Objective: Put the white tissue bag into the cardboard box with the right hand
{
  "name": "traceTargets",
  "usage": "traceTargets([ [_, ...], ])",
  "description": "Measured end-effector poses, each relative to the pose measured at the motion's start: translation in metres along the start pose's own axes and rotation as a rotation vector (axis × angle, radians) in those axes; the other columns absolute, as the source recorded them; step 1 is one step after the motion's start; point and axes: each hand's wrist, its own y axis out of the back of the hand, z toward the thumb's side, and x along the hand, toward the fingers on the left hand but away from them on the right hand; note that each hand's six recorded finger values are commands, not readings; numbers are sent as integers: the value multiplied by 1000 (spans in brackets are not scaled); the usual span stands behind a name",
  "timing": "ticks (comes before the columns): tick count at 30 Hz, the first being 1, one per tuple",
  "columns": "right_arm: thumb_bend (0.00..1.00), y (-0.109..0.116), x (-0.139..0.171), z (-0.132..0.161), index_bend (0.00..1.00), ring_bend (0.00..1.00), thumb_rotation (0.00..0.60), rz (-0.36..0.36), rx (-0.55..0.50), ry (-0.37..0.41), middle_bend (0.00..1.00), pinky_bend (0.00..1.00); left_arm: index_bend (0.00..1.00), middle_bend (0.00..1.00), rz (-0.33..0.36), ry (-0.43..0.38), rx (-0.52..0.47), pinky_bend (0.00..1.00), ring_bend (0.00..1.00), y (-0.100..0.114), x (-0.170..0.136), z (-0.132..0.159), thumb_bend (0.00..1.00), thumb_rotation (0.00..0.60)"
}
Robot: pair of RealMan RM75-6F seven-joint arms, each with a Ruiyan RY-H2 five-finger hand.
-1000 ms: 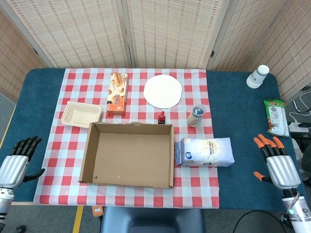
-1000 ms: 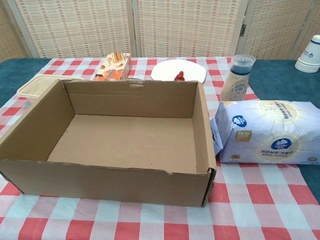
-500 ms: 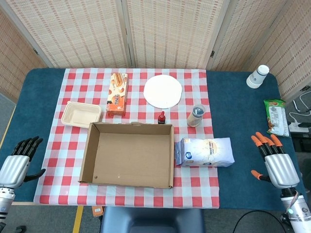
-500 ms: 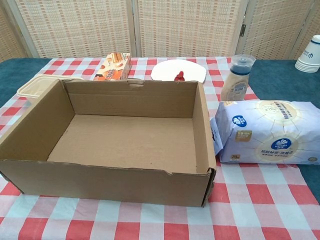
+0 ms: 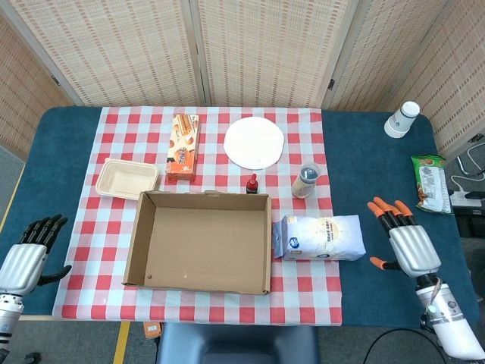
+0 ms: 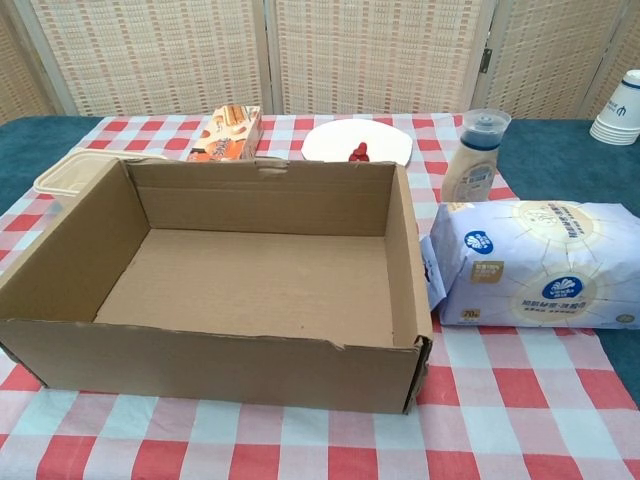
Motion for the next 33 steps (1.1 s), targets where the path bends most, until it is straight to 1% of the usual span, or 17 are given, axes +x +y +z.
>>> traceTargets([
  [4,0,-13,-19,17,0,0,600,63,-25,23,0,0,0,0,5,8,-9,73,0,2,1,-3,209,600],
  [10,0,-26,-34,34,0,0,600,146,-44,41,0,0,0,0,2,-1,-7,73,0,2,0,-1,210,600],
  [15,0,-32,-42,49,0,0,600,163,-39,71,0,0,0,0,3,2,-9,73,0,2,0,-2,210,600],
  [20,0,-36,-48,57,0,0,600,180,-43,83,0,0,0,0,4,3,-10,73,0,2,1,-3,210,600],
  [24,0,-39,-53,63,0,0,600,184,-24,96,0,0,0,0,3,3,-11,73,0,2,1,-3,210,600],
  [33,0,-50,-69,66,0,0,600,223,-9,82,0,0,0,0,7,6,-26,73,0,4,1,-5,210,600],
])
